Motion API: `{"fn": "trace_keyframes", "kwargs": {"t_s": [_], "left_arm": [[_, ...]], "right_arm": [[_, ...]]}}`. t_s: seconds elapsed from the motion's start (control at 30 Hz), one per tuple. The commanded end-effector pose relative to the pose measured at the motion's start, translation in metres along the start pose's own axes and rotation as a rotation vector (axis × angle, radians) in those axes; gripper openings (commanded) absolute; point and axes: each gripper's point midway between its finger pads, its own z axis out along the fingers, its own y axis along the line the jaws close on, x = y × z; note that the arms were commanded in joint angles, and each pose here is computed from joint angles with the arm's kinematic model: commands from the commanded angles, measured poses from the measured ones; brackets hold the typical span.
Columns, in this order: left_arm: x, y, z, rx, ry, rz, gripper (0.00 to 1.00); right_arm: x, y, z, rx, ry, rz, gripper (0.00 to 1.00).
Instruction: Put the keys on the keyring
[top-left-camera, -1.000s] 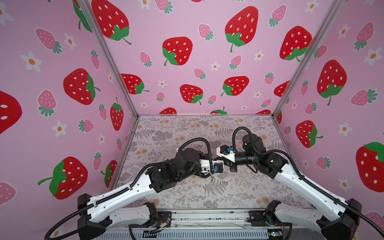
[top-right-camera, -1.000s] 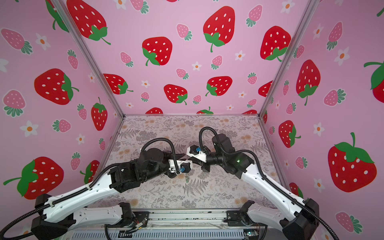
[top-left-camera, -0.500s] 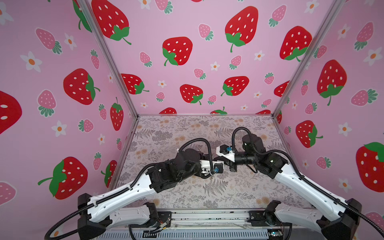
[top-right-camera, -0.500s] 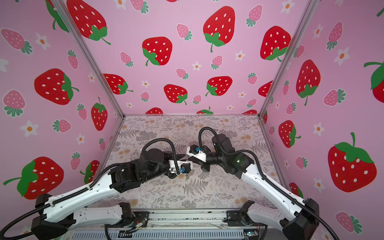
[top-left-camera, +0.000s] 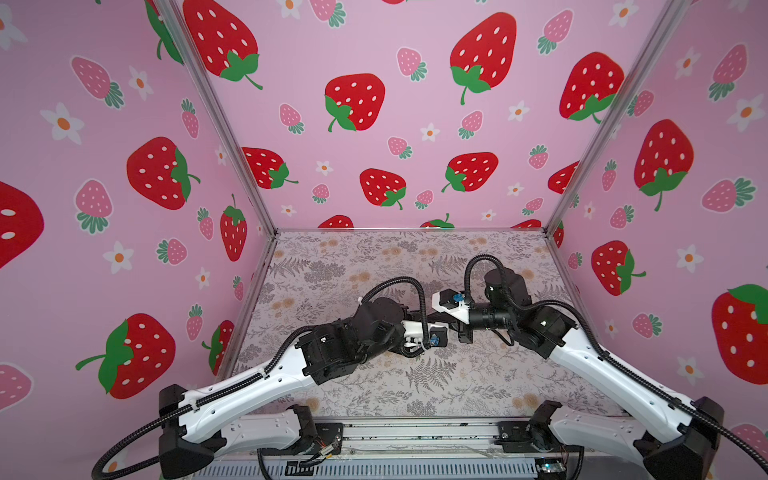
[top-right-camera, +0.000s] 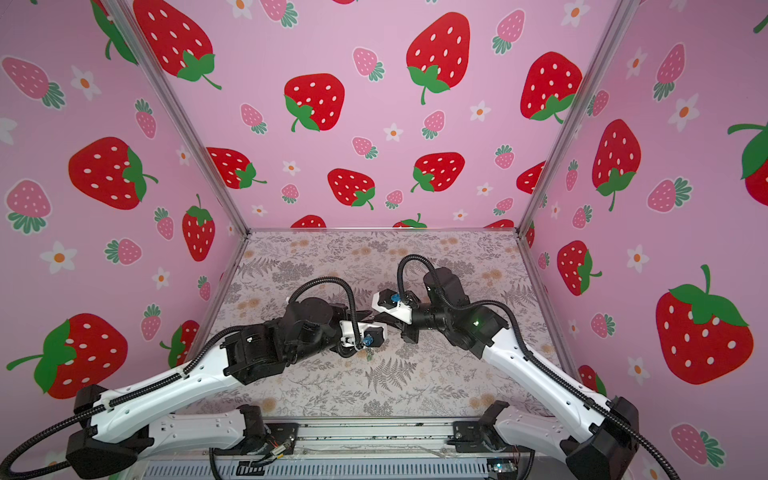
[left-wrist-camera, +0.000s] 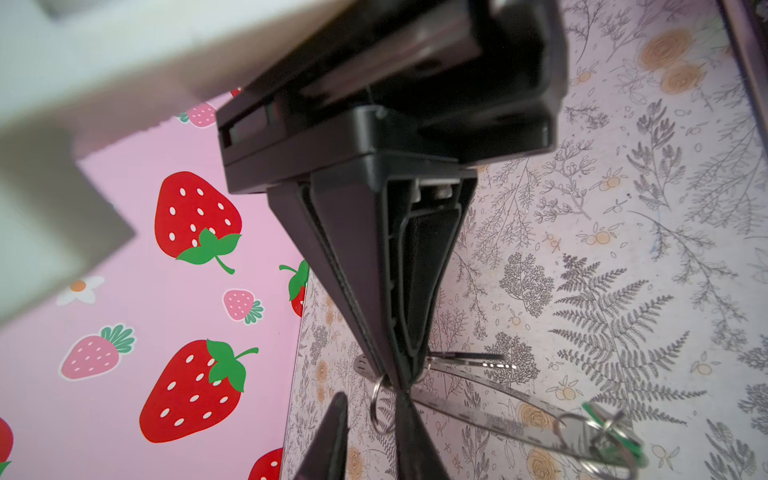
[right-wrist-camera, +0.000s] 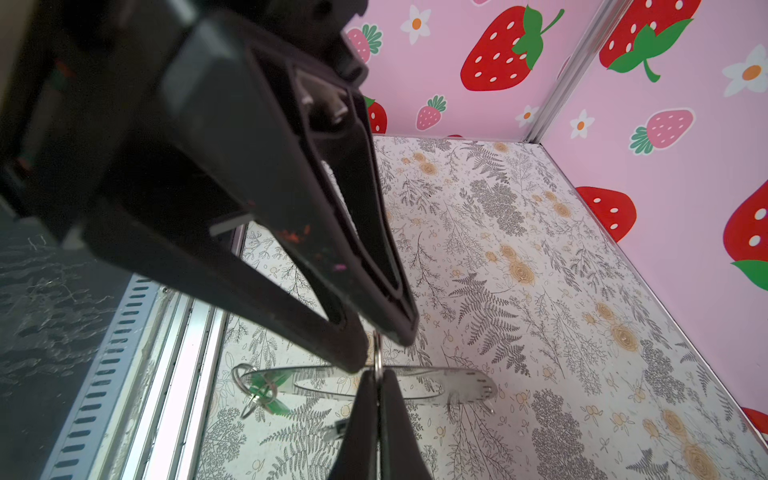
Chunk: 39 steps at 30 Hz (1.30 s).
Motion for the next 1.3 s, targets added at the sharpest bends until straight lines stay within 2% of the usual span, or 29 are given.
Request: {"fn": "trace_keyframes", "kwargs": {"t_s": [0.0, 0.43, 0.57, 0.67, 1.03, 1.2, 1.27], "left_arm": [[-0.005, 0.013, -0.004, -0.025, 0.007, 0.006, 0.18], [-0.001, 0.012, 0.0, -0.003, 0.032, 0.007, 0.07], [0.0, 0.01, 0.001, 0.008, 0.034, 0.002, 0.07], [0.003, 0.011, 0.001, 0.01, 0.042, -0.009, 0.12], [0.004, 0.012, 0.0, 0.03, 0.025, -0.043, 0.13], [0.006, 0.009, 0.003, 0.044, 0.041, -0.039, 0.07], [0.007, 0.009, 0.003, 0.042, 0.047, -0.04, 0.01]], "right_arm": [[-0.017, 0.005, -0.007, -0.006, -0.059, -0.048, 0.01], [-0.022, 0.006, -0.009, 0.026, -0.072, -0.13, 0.02], [-0.026, 0.005, -0.014, 0.054, -0.09, -0.163, 0.02], [-0.024, 0.004, -0.015, 0.072, -0.087, -0.177, 0.01], [-0.023, 0.008, -0.014, 0.057, -0.092, -0.189, 0.01], [-0.024, 0.01, -0.015, 0.06, -0.096, -0.213, 0.02], [-0.024, 0.011, -0.016, 0.061, -0.102, -0.224, 0.01]]}}
